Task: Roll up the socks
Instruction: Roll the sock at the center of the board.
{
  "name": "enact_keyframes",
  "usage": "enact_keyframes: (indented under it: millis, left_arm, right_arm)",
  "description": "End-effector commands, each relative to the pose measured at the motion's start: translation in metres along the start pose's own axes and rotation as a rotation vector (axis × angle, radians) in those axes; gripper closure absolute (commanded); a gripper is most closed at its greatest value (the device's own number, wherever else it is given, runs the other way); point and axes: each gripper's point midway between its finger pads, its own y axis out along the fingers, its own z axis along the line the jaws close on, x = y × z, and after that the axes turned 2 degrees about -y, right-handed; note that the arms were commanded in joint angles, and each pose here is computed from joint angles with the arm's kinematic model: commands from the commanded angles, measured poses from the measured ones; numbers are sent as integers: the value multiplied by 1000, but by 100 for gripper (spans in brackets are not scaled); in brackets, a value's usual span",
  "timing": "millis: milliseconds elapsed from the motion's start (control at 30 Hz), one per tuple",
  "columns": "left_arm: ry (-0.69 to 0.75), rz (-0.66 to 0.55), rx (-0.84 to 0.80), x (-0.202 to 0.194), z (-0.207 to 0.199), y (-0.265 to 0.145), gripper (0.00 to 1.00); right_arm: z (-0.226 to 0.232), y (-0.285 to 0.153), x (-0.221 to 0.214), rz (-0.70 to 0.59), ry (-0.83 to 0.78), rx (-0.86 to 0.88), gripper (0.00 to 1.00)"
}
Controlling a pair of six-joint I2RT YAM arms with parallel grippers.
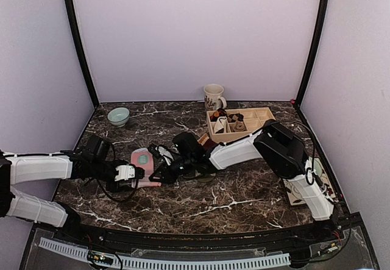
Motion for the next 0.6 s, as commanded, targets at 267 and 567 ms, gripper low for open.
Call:
enact_keyframes:
  millis: [267,567]
  left_arm:
    - [316,-188,-21,38,-23,-17,37]
    - [367,-97,22,33,-10,11,45]
  right_arm:
    - [-48,-5,-76,194,350,-216,100]
    - [-44,1,-79,229,403,-183,100]
